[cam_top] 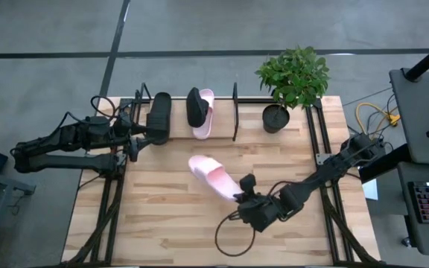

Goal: Pick and place slides into the shelf
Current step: Put the pink slipper on the shelf

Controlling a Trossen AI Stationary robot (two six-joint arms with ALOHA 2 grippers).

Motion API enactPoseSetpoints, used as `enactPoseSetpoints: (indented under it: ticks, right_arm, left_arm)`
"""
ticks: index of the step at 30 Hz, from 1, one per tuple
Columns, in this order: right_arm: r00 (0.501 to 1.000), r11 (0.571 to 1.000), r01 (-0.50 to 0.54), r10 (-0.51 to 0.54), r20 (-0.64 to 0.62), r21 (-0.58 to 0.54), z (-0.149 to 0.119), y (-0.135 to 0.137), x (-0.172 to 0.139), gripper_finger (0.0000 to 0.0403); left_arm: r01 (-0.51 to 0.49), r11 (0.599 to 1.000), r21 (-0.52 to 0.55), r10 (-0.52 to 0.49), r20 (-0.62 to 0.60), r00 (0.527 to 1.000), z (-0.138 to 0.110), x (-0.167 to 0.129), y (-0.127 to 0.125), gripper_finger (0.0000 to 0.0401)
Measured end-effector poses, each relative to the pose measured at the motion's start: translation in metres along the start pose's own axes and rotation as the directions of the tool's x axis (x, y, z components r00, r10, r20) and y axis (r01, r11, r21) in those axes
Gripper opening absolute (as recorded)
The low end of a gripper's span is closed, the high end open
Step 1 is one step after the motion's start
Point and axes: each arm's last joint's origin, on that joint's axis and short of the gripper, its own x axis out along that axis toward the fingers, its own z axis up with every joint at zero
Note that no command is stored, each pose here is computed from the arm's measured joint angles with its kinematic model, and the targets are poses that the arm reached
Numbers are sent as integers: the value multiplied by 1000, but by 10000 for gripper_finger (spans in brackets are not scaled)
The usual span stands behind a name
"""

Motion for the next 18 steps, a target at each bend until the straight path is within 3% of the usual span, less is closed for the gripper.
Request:
enactPoseSetpoints:
  ticks: [12,18]
  right_arm:
    - [997,997,-76,76,-19,14,-36,20,20,24]
    - [995,990,-95,97,-18,108,-37,20,21,85]
  left_arm:
    - [1,1000,0,-1,0,1000,0,0,0,217]
    - [0,1000,0,0,-2,1000,0,1,0,217]
